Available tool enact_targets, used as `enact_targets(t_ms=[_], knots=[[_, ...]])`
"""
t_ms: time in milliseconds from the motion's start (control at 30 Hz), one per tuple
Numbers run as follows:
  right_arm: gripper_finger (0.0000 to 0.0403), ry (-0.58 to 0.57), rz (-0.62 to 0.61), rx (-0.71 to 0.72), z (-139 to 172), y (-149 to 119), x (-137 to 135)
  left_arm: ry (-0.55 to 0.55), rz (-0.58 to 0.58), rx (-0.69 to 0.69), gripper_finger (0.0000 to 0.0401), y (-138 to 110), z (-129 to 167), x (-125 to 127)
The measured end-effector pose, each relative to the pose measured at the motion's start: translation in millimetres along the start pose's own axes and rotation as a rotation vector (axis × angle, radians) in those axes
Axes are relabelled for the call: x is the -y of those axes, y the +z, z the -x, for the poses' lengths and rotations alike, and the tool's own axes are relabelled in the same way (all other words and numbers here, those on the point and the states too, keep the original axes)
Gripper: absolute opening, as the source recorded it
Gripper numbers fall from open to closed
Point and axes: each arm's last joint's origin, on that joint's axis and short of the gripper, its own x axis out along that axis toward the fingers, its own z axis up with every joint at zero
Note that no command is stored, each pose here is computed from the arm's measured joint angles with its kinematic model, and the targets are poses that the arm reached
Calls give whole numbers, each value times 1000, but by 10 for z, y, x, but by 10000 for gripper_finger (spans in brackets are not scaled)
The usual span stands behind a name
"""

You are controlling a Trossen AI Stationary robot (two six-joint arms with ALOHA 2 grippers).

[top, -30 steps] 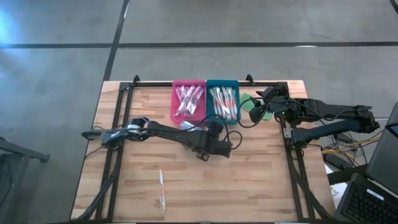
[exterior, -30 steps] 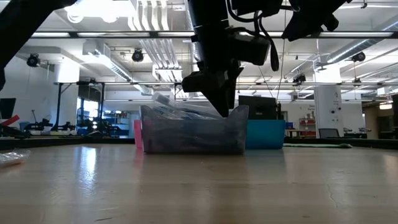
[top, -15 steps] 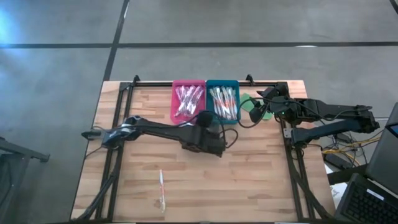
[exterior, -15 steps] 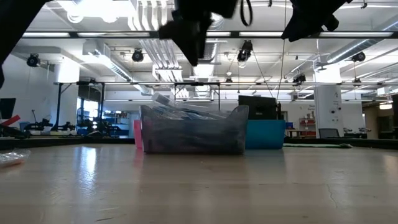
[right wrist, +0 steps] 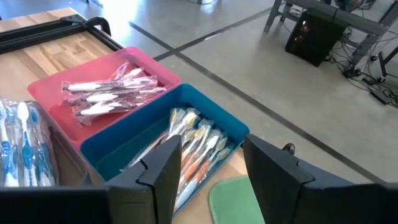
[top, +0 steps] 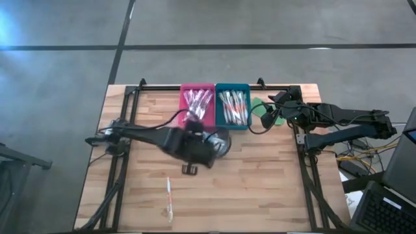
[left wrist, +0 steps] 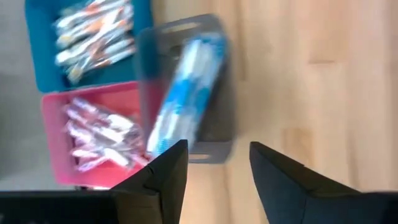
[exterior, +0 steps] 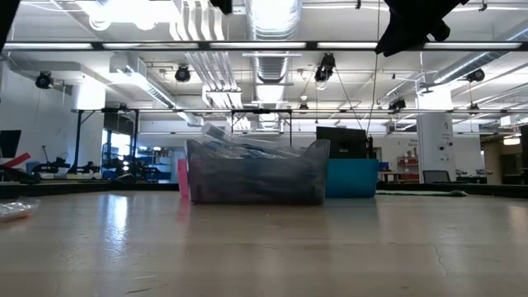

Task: Pick & Place Toothbrushes
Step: Put the orange toothbrush into the blue bin

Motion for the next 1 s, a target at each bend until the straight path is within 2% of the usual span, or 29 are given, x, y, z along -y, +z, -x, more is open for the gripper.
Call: enact_targets(t_ms=[100, 333, 500, 600, 667, 833, 1000], knots=[[164, 0, 0, 0, 0, 0, 0, -34, -73, 25, 170, -81, 137, 193], [154, 1, -1, 0, 0, 0, 0, -86, -362, 3, 156, -349, 236, 754], [147, 2, -1, 0, 0, 0, -1, -90, -661, -64, 154, -557, 117, 1120], [143, 3, -1, 0, 0, 0, -2, -91, -868, -121, 153, -681, -7, 1267], [141, 11, -1, -3, 0, 0, -4, -93, -965, -166, 153, -764, -120, 1343], [137, 24, -2, -8, 1, -2, -7, -86, -1018, -266, 151, -933, -424, 1439], [149, 24, -2, -8, 1, -1, -7, -96, -1054, -283, 144, -1054, -708, 1528]])
